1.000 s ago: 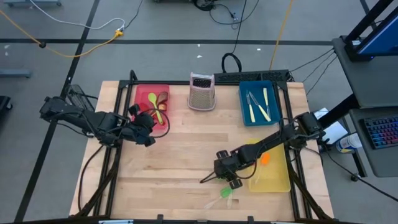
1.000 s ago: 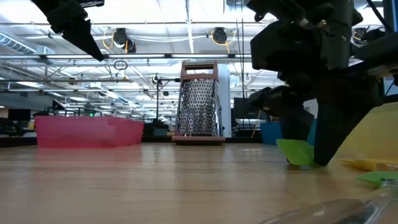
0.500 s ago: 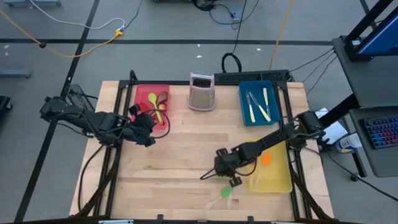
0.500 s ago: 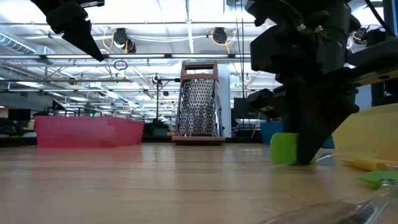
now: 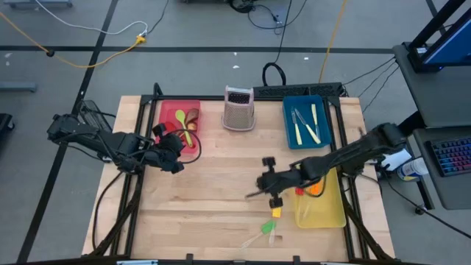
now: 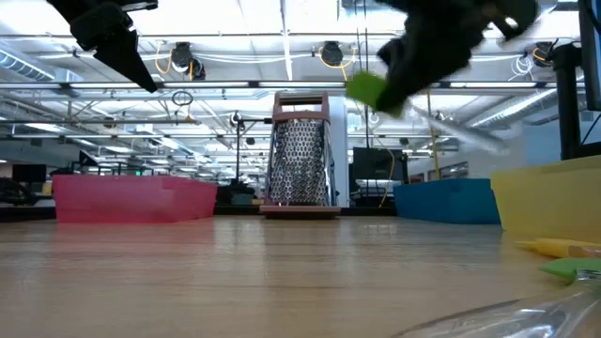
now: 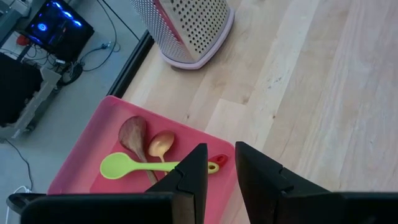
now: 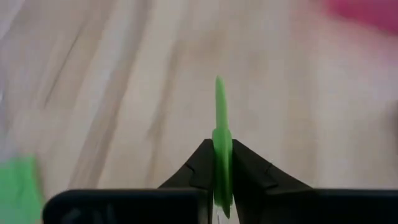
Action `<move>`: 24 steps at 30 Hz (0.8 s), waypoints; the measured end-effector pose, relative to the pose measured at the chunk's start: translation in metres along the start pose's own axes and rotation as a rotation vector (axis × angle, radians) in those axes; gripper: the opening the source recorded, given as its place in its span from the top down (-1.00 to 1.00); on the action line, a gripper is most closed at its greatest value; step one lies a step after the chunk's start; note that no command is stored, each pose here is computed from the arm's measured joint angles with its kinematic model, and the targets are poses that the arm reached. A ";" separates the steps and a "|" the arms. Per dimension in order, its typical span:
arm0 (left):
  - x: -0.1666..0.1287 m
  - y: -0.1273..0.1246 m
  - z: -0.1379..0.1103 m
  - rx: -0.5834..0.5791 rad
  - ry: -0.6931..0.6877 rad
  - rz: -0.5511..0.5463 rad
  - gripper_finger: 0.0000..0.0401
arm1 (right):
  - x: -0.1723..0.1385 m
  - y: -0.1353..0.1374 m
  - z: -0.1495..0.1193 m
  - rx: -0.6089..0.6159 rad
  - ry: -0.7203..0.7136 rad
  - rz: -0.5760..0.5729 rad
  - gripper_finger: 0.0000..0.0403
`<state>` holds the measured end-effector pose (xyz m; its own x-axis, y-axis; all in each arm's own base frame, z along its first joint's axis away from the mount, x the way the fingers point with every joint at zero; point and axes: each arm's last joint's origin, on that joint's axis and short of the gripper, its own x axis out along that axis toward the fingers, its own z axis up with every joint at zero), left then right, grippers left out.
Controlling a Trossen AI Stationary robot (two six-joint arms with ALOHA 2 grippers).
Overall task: Pick & Place Kitchen Items
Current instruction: Put the top green spatula into the yellow bin
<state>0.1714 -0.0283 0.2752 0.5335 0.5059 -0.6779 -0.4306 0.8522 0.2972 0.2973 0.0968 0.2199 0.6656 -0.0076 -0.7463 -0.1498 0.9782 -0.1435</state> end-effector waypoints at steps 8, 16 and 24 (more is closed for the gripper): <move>0.000 0.000 0.000 0.000 0.000 0.000 0.56 | -0.060 -0.013 0.000 0.425 -0.108 -0.214 0.83; 0.000 0.000 0.000 0.000 0.000 0.000 0.56 | -0.089 0.000 -0.028 0.670 -0.005 -0.317 0.89; 0.000 0.000 0.000 0.000 0.000 0.000 0.56 | -0.088 0.015 -0.067 0.961 0.230 -0.345 0.84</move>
<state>0.1714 -0.0283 0.2752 0.5335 0.5056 -0.6781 -0.4304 0.8524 0.2970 0.1871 0.0978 0.2401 0.3910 -0.2586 -0.8833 0.7332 0.6677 0.1291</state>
